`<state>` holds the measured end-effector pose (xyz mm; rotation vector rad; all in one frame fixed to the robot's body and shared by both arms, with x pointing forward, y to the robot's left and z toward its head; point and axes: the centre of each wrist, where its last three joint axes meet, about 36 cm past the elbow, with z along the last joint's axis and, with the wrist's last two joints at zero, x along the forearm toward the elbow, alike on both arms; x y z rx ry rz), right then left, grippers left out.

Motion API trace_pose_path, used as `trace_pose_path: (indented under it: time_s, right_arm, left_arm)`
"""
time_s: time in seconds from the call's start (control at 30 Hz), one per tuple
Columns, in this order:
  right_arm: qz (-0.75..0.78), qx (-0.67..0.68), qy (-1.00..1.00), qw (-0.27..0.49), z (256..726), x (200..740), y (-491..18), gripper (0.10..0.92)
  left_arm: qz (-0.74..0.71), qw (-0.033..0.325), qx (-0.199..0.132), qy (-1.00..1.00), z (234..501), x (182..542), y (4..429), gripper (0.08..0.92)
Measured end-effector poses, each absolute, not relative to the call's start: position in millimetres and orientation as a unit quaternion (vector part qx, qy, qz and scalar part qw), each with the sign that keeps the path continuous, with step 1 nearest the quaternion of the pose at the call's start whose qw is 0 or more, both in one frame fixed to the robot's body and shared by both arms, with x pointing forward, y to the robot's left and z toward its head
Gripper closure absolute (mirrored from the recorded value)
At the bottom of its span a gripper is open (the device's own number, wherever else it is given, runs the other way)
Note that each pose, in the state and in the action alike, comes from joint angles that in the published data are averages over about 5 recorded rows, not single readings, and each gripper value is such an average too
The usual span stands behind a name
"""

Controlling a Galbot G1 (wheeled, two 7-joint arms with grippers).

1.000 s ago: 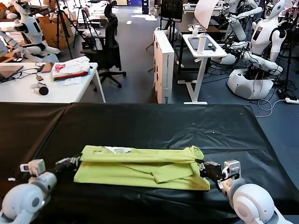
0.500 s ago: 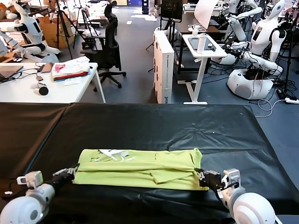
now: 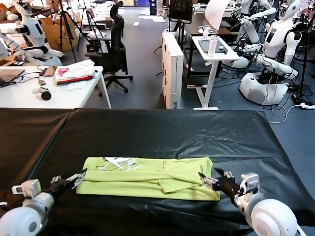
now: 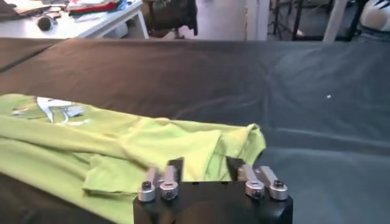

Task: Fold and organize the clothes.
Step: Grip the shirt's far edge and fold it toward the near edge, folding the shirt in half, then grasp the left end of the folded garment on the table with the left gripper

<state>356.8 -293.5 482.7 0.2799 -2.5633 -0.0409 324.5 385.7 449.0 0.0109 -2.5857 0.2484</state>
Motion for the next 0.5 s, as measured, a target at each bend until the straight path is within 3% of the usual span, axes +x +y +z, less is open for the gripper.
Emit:
trace_pose_path:
  time_s: [0.2,0.5]
  right_arm:
    - [-0.029,0.082,-0.958,0.274,467.4,378.5,-296.1,0.115]
    - [-0.043,0.077,-0.955,0.284,445.6,393.8,-287.8,0.115]
  left_arm:
    - [0.101,0.246,0.002,-0.964,441.6,350.4,381.1,0.093]
    - [0.110,0.252,-0.009,-0.961,429.6,375.6,369.7,0.092]
